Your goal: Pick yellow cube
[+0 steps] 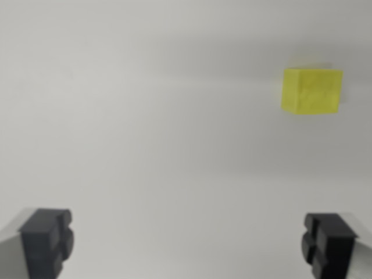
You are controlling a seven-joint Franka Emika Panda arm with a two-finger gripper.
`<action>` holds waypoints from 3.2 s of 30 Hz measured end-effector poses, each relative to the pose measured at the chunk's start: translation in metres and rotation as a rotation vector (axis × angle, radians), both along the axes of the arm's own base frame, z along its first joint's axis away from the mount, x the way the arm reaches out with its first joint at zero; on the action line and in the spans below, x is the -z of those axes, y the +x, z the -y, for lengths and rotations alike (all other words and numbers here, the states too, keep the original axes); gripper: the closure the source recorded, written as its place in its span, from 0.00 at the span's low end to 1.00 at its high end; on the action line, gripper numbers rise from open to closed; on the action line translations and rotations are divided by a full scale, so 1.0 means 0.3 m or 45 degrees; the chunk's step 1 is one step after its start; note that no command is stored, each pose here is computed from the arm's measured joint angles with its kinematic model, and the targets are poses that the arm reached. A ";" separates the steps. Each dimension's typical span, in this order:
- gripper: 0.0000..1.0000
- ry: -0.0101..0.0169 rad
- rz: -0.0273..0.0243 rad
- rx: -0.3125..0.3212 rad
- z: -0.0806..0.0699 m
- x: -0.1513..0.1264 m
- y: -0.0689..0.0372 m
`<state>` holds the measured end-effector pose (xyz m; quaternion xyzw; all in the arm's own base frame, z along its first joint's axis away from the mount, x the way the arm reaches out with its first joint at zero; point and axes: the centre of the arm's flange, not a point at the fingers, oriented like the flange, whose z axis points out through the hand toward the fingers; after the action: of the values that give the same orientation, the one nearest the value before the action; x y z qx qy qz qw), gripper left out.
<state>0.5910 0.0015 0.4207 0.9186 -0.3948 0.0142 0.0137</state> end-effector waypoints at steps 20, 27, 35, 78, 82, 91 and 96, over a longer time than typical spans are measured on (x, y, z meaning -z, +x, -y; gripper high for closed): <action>0.00 0.0049 -0.0032 -0.014 0.074 0.107 0.009; 0.00 0.0079 -0.0043 -0.020 0.111 0.165 0.014; 0.00 0.0114 -0.0064 -0.026 0.154 0.233 0.018; 0.00 0.0307 -0.0164 -0.060 0.384 0.593 0.043; 0.00 0.0324 -0.0171 -0.064 0.405 0.626 0.045; 0.00 0.0362 -0.0188 -0.071 0.453 0.701 0.050; 0.00 0.0385 -0.0204 -0.075 0.479 0.744 0.053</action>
<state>0.6070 -0.1423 0.1976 0.9300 -0.3675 0.0012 0.0025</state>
